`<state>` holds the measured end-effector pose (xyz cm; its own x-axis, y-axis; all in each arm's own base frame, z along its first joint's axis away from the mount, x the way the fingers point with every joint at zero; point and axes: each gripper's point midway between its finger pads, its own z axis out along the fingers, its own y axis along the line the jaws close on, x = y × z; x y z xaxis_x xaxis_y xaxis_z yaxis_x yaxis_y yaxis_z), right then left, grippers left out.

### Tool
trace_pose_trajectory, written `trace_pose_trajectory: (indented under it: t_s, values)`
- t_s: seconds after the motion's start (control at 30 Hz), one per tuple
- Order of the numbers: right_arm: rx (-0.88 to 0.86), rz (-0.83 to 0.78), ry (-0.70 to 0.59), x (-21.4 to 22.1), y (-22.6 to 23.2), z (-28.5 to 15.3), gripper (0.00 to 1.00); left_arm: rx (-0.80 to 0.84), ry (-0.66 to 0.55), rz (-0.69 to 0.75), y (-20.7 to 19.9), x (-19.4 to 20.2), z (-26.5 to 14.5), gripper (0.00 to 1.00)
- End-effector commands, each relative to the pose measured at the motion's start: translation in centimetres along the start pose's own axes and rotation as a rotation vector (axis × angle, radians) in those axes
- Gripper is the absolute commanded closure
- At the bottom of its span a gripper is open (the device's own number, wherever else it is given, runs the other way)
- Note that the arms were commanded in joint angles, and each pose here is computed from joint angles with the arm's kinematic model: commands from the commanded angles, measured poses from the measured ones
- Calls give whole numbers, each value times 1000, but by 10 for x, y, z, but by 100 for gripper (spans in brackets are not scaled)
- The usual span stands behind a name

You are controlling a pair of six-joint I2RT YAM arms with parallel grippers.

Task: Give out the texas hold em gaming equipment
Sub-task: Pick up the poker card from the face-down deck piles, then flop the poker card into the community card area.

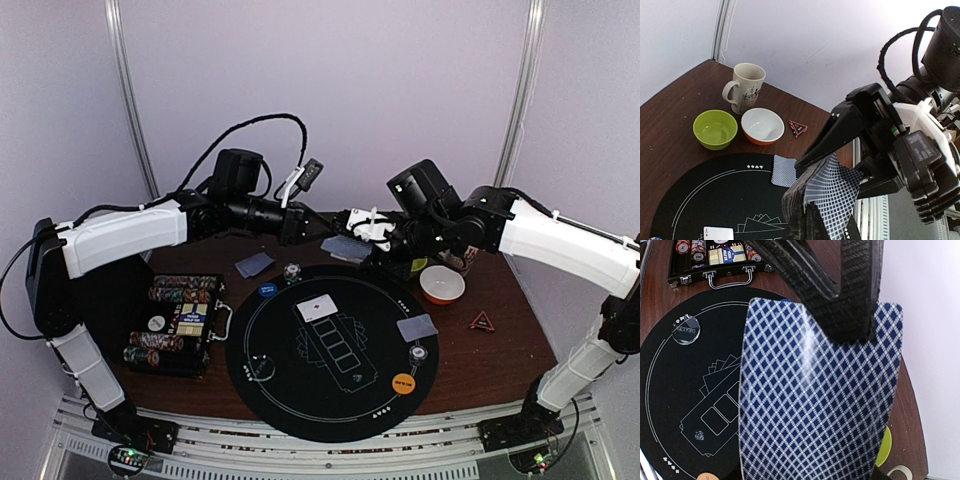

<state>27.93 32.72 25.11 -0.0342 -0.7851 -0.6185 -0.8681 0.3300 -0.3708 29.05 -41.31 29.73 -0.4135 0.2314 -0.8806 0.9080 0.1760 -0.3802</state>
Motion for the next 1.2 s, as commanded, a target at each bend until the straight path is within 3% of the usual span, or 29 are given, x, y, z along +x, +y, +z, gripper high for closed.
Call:
trace_pose_trajectory:
  t_s: [0.0,0.33,0.6,0.7,0.83,0.9,1.07,1.17]
  values:
    - [30,-3,-28,-10,-7,-9,50,36,-56,86,-14,-19,-10,100]
    - [35,14,-8,4,-7,-9,50,75,-148,163,-34,-39,-33,100]
    - [46,42,-6,11,-16,-14,50,8,-208,178,-13,-49,-70,100]
    - [51,48,-4,13,-18,-16,50,-127,-235,296,2,-52,-96,100]
    - [67,55,-18,12,-23,-24,50,-399,-231,604,22,-37,-125,100]
    - [75,56,-27,11,-24,-27,50,-480,-220,750,31,-11,-130,100]
    - [86,59,-36,10,-28,-34,50,-530,-39,1150,42,62,-102,100]
    - [92,62,-33,10,-30,-37,50,-479,22,1238,38,95,-74,100]
